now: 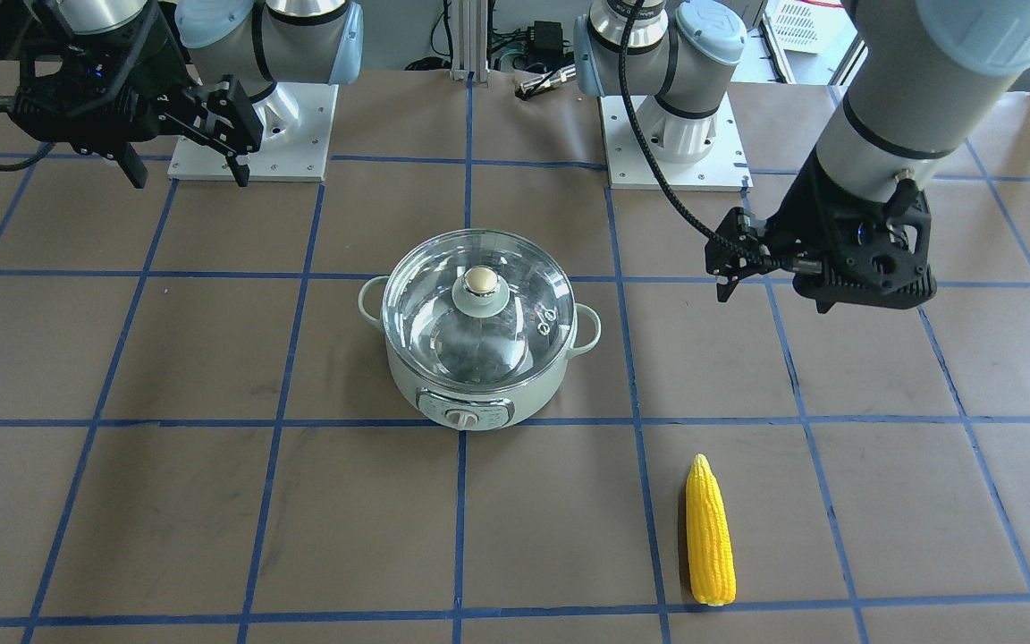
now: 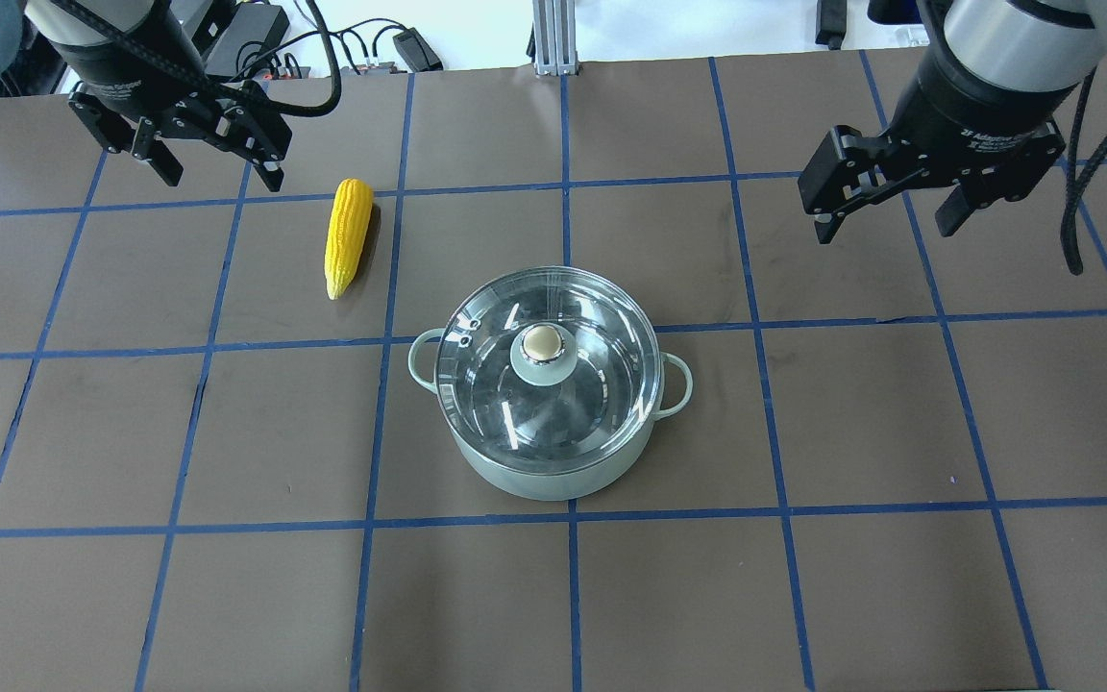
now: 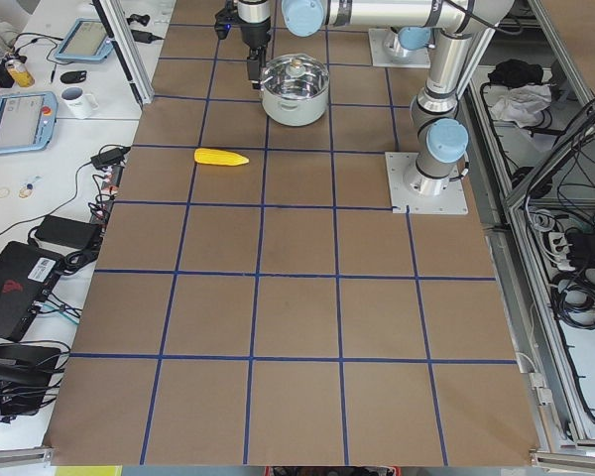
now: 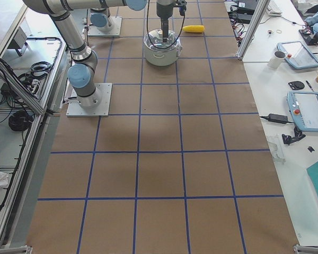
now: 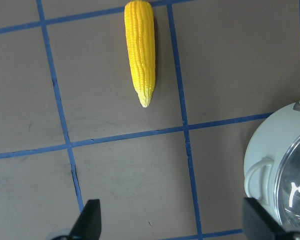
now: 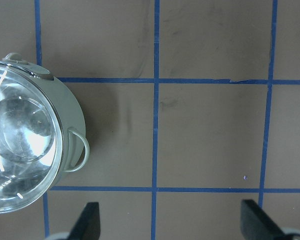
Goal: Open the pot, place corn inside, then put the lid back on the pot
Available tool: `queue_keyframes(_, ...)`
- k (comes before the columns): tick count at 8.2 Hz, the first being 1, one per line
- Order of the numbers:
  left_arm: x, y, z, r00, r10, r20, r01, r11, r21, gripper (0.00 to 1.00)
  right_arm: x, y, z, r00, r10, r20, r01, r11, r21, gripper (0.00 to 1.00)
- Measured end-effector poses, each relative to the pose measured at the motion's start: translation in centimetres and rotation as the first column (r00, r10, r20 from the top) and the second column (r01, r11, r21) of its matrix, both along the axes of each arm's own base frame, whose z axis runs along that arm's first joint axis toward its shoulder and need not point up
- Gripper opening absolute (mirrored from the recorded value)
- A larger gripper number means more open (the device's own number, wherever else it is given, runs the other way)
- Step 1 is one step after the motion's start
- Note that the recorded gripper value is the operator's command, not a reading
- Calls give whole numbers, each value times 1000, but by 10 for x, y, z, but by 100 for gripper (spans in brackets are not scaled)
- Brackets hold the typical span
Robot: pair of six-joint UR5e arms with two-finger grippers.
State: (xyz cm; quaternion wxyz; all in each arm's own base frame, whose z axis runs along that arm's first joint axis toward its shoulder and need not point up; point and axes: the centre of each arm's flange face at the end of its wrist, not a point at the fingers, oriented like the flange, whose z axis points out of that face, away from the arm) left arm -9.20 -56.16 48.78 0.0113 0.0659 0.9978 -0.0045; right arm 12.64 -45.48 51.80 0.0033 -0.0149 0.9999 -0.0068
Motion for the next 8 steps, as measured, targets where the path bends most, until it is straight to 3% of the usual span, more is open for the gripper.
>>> queue_keyframes(3, 8, -57, -58, 999, -54, -1, 54, 997, -52, 100, 46, -7, -21, 1000, -1, -6, 1, 1000, 26, 100)
queue_keyframes(6, 12, -100, -126, 994, -113, 1, 113, 991, -66, 100, 159, -24, -81, 999, -51, -3, 51, 999, 0, 100)
queue_keyframes(8, 22, -119, -168, 993, -121, -9, 121, 991, -59, 100, 224, -19, -128, 998, -60, -6, 60, 998, 16, 100)
